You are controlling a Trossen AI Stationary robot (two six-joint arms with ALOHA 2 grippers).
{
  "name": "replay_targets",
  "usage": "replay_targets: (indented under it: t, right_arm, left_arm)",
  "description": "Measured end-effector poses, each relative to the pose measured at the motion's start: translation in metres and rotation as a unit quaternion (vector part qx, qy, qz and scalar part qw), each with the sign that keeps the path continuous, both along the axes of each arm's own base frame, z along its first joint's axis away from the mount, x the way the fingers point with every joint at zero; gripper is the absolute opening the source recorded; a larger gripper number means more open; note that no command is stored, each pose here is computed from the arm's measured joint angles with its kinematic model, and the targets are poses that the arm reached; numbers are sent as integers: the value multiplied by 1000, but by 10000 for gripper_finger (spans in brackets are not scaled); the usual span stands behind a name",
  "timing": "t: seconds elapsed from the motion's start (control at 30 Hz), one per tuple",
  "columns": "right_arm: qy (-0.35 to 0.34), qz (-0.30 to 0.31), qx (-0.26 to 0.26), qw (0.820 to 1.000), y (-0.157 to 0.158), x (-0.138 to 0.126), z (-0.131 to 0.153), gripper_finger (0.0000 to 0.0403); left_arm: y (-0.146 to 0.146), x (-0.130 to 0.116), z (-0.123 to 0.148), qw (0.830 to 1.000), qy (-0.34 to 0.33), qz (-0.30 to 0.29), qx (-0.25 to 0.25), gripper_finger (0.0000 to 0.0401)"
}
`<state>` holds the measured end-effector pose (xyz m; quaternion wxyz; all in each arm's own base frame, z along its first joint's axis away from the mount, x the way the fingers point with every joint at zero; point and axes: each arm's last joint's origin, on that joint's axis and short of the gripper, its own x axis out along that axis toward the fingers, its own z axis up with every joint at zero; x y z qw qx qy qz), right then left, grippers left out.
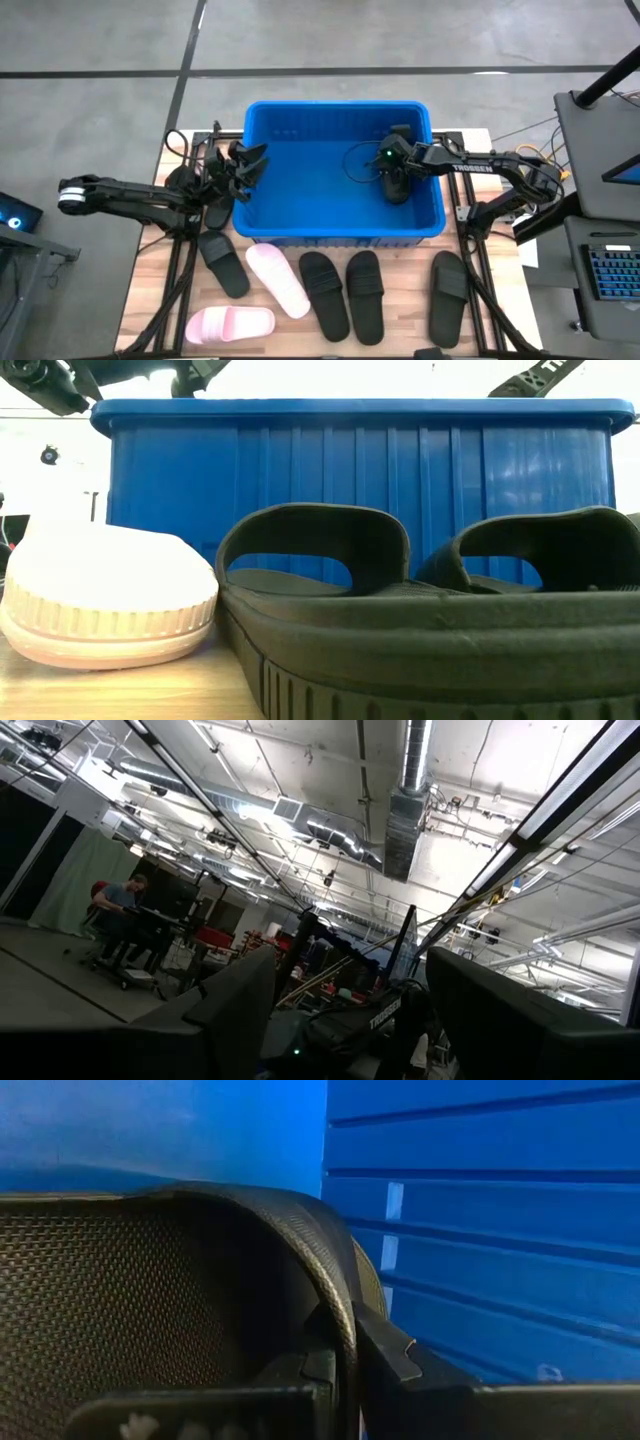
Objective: Pick and place slides into bin
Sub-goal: Put the black slide into the blue bin
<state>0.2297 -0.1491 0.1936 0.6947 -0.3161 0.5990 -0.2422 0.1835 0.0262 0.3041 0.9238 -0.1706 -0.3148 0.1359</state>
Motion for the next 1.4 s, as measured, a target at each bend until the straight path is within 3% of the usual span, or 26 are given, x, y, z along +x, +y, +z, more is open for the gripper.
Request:
replay_targets:
  t: [0.47,0.77,0.9,1.17,1.4]
  right_arm:
    - [-40,-2,3,999,-3,1,-1,13]
    - [13,17,19,1000,-8,7,-23,13]
    - [30,-4,-3,1000,-12,11,-29,13]
    - [23,-7,-6,1000,-14,11,-29,13]
    - [87,30,-4,996,-12,8,-31,13]
  left_arm:
    - [0,0,0,1000,0,-1,0,246]
    - [0,0,-1,1000,2,-1,0,246]
    - [0,0,-3,1000,4,-1,-1,246]
    - [0,0,-4,1000,6,-1,-1,246]
    - [0,0,-5,1000,11,2,-3,246]
